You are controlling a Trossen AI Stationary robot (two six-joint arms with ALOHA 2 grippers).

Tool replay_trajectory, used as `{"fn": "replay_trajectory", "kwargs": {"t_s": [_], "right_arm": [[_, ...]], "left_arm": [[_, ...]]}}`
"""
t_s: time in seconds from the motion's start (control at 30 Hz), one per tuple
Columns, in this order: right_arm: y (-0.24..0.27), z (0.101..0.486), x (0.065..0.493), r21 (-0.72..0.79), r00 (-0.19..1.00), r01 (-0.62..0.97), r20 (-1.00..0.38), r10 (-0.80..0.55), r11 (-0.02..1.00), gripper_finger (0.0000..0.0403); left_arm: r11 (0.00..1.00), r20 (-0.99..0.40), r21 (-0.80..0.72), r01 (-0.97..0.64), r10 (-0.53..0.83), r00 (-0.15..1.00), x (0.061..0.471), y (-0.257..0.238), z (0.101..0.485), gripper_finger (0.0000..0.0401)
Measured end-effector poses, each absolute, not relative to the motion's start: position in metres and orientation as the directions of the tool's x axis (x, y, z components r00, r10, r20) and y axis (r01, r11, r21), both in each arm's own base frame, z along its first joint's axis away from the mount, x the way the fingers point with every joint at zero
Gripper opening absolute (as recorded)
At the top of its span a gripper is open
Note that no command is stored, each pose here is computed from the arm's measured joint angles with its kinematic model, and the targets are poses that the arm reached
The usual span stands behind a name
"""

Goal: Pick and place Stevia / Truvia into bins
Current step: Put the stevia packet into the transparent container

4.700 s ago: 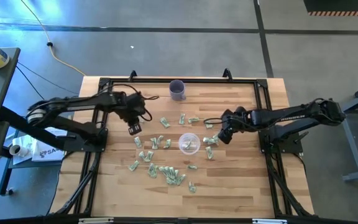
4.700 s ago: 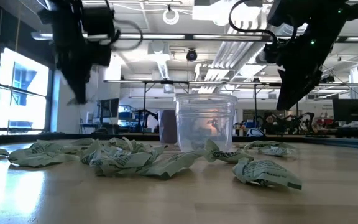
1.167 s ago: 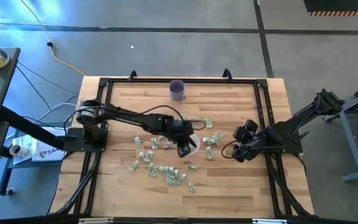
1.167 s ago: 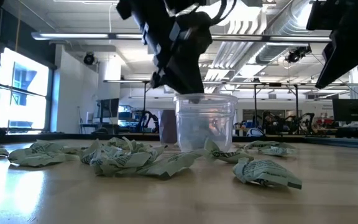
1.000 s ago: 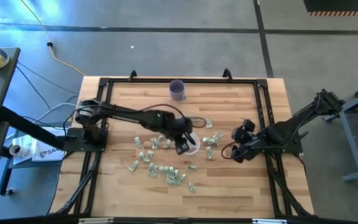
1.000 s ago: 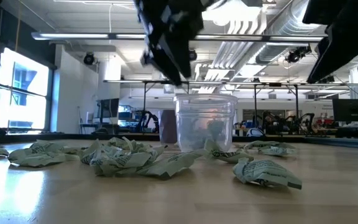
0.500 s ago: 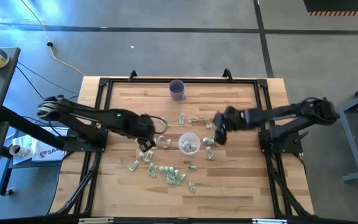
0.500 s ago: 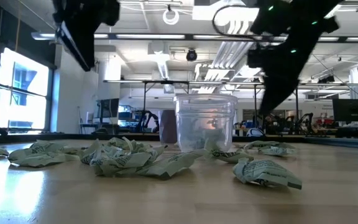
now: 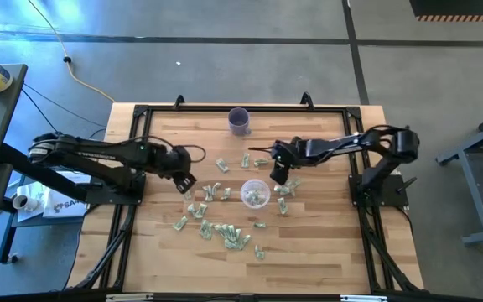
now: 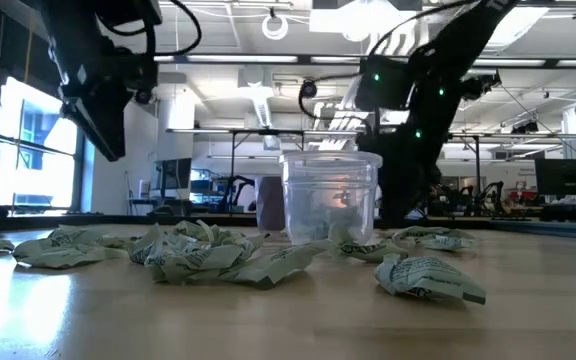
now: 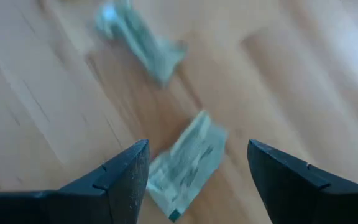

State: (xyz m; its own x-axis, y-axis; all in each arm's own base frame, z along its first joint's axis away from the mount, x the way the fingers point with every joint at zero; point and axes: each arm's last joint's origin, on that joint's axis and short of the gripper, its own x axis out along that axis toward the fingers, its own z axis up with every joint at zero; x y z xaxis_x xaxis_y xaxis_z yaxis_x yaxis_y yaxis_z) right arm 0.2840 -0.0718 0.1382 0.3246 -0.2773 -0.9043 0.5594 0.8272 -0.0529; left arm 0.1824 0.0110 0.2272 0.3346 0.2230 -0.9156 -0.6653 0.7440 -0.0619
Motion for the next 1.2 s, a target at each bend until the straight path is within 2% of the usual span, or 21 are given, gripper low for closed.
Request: {"fn": "replay_trajectory", "kwargs": {"t_s": [0.1, 0.2, 0.3, 0.4, 0.47, 0.53, 0.67, 0.77, 0.9, 1.03, 1.2], "right_arm": [[-0.076, 0.122, 0.279, 0.006, 0.290, 0.586, -0.935, -0.202, 0.811, 0.0247], [-0.079, 0.115, 0.274, 0.034, 0.262, 0.615, -0.951, -0.163, 0.787, 0.0212], [-0.079, 0.116, 0.272, 0.041, 0.255, 0.610, -0.956, -0.147, 0.791, 0.0141], [-0.078, 0.123, 0.270, 0.055, 0.256, 0.579, -0.960, -0.117, 0.813, 0.0042], [-0.076, 0.134, 0.269, 0.051, 0.237, 0.565, -0.966, -0.104, 0.823, 0.0015], [-0.072, 0.152, 0.266, 0.058, 0.227, 0.558, -0.970, -0.084, 0.828, 0.0024], [-0.063, 0.225, 0.282, 0.129, 0.471, 0.450, -0.875, -0.112, 0.884, 0.0007], [-0.048, 0.254, 0.293, 0.180, 0.570, 0.287, -0.821, -0.017, 0.941, 0.0013], [-0.030, 0.250, 0.314, 0.206, 0.559, 0.184, -0.826, 0.070, 0.961, 0.0033], [-0.010, 0.226, 0.332, 0.199, 0.504, 0.135, -0.858, 0.106, 0.971, 0.0033], [0.009, 0.223, 0.341, 0.183, 0.524, 0.087, -0.844, 0.112, 0.979, 0.0040]], "left_arm": [[0.752, -0.923, -0.041, -0.658, 0.223, 0.313, 0.178, 0.020, 0.222, 0.0186], [0.757, -0.927, -0.044, -0.651, 0.213, 0.309, 0.177, 0.028, 0.221, 0.0186], [0.767, -0.922, -0.069, -0.638, 0.196, 0.334, 0.179, 0.034, 0.222, 0.0186], [0.763, -0.909, -0.105, -0.638, 0.186, 0.372, 0.181, 0.040, 0.223, 0.0186], [0.756, -0.902, -0.122, -0.643, 0.186, 0.390, 0.183, 0.042, 0.224, 0.0186], [0.751, -0.899, -0.137, -0.646, 0.180, 0.400, 0.183, 0.044, 0.224, 0.0186], [0.760, -0.877, -0.157, -0.630, 0.187, 0.443, 0.188, 0.045, 0.225, 0.0186], [0.808, -0.817, -0.188, -0.558, 0.186, 0.545, 0.200, 0.047, 0.220, 0.0186], [0.858, -0.753, -0.186, -0.479, 0.188, 0.630, 0.215, 0.049, 0.208, 0.0186], [0.881, -0.766, -0.123, -0.458, 0.209, 0.608, 0.226, 0.052, 0.196, 0.0186], [0.919, -0.824, -0.085, -0.386, 0.153, 0.545, 0.238, 0.053, 0.171, 0.0194]]}}
